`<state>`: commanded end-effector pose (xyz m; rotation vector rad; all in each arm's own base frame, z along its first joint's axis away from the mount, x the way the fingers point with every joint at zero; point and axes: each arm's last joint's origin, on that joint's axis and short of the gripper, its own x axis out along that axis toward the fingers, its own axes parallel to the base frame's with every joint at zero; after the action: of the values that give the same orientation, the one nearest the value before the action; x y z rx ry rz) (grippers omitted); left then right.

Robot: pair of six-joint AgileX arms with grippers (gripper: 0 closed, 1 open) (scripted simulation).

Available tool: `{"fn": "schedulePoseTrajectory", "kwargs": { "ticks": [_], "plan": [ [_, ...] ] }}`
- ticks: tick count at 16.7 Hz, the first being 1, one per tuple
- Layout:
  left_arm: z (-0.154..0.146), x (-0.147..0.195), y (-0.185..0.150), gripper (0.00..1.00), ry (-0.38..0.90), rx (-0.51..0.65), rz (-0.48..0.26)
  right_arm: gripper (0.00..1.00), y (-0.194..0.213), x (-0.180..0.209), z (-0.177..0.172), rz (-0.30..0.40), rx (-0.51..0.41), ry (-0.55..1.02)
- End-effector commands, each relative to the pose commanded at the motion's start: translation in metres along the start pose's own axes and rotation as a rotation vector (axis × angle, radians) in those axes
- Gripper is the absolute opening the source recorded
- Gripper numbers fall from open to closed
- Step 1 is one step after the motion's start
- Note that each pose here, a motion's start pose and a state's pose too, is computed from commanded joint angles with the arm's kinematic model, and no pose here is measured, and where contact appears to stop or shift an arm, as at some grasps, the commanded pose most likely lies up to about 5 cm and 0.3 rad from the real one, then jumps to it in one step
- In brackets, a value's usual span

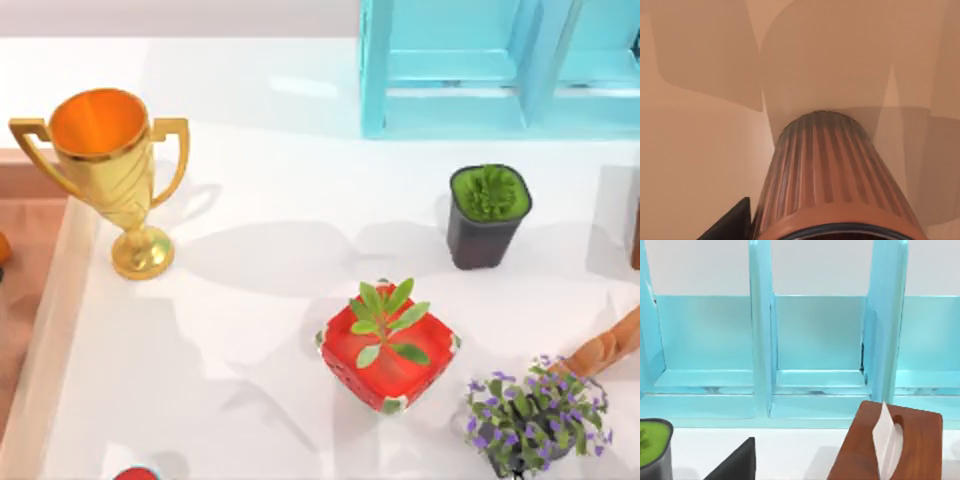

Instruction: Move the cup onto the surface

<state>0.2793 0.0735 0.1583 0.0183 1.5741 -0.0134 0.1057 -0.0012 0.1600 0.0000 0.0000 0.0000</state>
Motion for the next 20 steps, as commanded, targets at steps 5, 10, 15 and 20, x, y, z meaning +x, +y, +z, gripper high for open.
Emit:
{"fn": "schedulePoseTrajectory", "kwargs": {
  "ticks": [5, 10, 15, 20],
  "plan": [
    [0.0000, 0.0000, 0.0000, 0.70, 0.000, 0.000, 0.000, 1.00, 0.0000, 0.0000, 0.0000, 0.000, 0.000, 0.000],
    [0.0000, 0.0000, 0.0000, 0.32, 0.000, 0.000, 0.000, 1.00, 0.0000, 0.0000, 0.0000, 0.000, 0.000, 0.000],
    [0.0000, 0.0000, 0.0000, 0.00, 0.000, 0.000, 0.000, 1.00, 0.0000, 0.0000, 0.0000, 0.000, 0.000, 0.000],
    [0.0000, 0.0000, 0.0000, 0.00, 0.000, 0.000, 0.000, 1.00, 0.0000, 0.0000, 0.0000, 0.000, 0.000, 0.000]
  ]
}}
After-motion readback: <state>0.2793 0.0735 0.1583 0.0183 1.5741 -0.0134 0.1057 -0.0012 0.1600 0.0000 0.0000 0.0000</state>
